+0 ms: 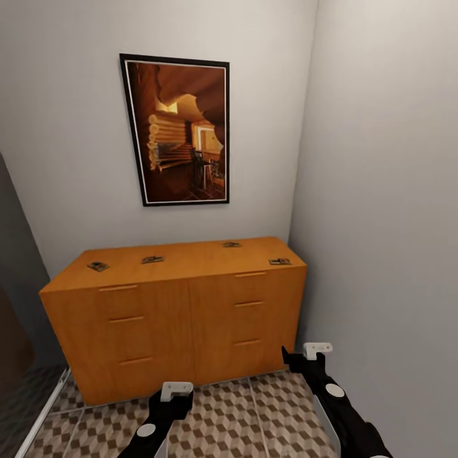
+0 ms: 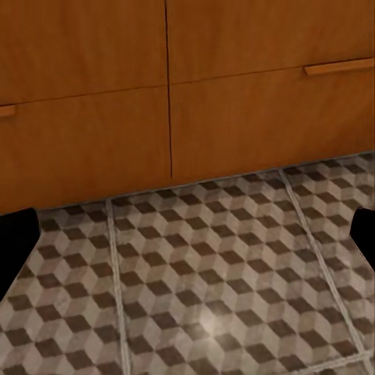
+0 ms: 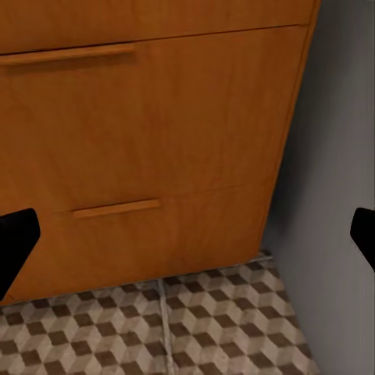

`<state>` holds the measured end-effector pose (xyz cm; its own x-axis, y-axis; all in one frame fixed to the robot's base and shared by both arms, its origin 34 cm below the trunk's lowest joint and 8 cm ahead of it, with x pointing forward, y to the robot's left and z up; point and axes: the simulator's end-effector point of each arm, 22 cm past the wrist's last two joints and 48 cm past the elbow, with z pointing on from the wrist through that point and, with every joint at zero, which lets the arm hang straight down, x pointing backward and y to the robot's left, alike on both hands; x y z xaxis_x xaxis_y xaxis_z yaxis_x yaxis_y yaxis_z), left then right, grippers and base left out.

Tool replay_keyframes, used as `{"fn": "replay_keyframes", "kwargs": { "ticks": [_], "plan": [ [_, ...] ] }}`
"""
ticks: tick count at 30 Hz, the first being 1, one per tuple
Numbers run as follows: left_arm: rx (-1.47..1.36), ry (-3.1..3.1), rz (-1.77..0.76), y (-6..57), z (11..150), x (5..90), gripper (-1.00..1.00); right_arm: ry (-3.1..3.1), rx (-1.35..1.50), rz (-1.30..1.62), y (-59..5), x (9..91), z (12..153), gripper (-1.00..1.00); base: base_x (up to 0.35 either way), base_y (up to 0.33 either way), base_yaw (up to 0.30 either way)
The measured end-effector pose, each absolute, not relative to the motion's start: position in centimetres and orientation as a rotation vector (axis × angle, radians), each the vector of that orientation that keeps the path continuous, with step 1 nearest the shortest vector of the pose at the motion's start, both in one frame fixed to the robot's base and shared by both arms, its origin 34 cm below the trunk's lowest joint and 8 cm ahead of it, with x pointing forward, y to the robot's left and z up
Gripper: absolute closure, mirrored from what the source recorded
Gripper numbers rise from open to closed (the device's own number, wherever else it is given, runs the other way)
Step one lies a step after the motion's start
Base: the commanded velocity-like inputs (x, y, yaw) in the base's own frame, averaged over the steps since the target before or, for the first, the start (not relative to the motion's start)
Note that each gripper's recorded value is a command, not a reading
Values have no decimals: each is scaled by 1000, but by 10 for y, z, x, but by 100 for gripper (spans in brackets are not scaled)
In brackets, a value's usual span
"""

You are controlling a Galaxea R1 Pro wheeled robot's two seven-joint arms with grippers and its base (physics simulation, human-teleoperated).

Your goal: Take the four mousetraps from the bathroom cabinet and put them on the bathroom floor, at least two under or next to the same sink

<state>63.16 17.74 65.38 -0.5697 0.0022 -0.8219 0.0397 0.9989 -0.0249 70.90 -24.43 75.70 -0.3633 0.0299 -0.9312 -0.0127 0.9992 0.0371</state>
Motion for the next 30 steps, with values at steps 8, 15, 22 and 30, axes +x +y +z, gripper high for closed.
{"fn": "replay_keyframes", "kwargs": {
  "ticks": [8, 15, 22, 30],
  "plan": [
    [30, 2174, -51, 177, 654, 632, -100, 1942, 13, 44, -244, 709, 757, -100, 55, -34, 178],
    [31, 2174, -52, 177, 654, 632, -100, 1942, 13, 45, -244, 709, 757, -100, 5, -3, 252],
    [31, 2174, -52, 177, 654, 632, -100, 1942, 13, 44, -244, 709, 757, -100, 0, 0, 216],
    [31, 2174, -52, 177, 654, 632, -100, 1942, 12, 45, -244, 709, 757, -100, 0, 0, 99]
  ]
}}
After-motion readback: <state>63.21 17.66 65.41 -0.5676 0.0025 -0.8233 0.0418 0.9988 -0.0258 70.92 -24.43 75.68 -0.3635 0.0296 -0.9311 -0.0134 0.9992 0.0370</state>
